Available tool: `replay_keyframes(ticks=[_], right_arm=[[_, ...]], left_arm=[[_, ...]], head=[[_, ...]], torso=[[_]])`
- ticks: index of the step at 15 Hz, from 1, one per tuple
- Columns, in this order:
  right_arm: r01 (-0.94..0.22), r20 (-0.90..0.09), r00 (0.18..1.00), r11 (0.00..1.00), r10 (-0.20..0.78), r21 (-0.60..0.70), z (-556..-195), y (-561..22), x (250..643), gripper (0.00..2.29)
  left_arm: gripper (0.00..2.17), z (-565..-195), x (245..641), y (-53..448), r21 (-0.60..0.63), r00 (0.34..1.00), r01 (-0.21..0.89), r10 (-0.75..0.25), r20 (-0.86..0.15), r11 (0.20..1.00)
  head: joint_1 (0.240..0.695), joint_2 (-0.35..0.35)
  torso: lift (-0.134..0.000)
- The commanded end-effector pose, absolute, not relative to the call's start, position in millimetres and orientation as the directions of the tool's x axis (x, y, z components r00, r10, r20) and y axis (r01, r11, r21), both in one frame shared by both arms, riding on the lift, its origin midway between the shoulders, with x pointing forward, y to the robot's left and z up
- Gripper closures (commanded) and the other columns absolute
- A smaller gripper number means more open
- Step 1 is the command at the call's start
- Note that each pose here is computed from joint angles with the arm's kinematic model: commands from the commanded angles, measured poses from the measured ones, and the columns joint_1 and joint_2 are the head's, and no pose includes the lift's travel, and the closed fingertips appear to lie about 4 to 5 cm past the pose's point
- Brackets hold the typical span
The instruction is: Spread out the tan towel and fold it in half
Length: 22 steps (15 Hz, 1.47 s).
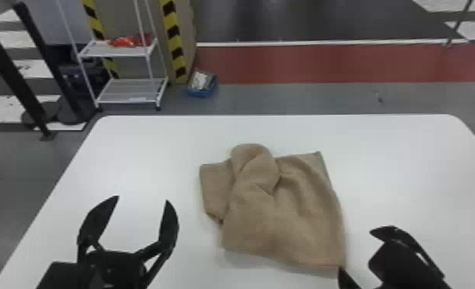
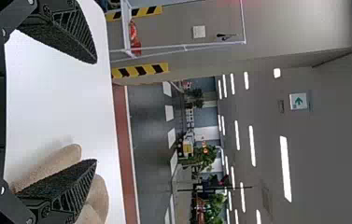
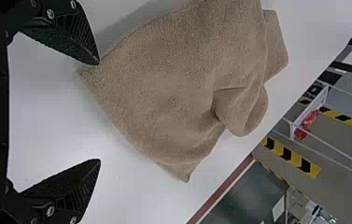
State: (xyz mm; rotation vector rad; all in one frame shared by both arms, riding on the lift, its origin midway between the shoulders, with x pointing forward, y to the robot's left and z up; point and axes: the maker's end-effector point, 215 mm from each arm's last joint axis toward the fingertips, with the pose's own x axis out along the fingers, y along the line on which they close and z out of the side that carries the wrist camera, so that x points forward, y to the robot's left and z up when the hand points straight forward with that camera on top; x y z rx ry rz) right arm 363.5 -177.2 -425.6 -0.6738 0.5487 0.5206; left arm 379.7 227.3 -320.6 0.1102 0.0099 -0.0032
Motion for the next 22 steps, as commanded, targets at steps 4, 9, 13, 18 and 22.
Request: replay_keyframes(ticks=[4,9,13,18,22], right_arm=[[-0.657,-0.689,0.673,0.646,0.271,-0.388,-456,-168,361,0.15],[-0.672,-0.691,0.66,0.644,0.295,-0.367,-465,-154,365,0.52],[-0.678,-0.688,0.657,0.64,0.307,-0.362,-464,-152,365,1.55],[-0.522,-0.506,0.812,0.752,0.292,-0.403,-386,-179,399,1.77],[-0.431,-0.417,0.873,0.8,0.253,-0.417,-355,-188,412,1.77]], left_arm=[[0.14,-324,380,233,0.108,1.0,-0.008,0.01,-0.014,0.994],[0.14,-329,381,234,0.11,1.0,-0.01,0.012,-0.017,0.994],[0.14,-331,382,237,0.111,1.0,-0.014,0.017,-0.019,0.994],[0.14,-336,388,241,0.108,1.0,-0.02,0.022,-0.022,0.994],[0.14,-337,389,236,0.109,1.0,0.011,-0.009,-0.026,0.994]], head=[[0.695,0.09],[0.695,0.104],[0.695,0.126],[0.695,0.109],[0.695,0.086]], torso=[[-0.124],[-0.124],[-0.124],[-0.124],[-0.124]])
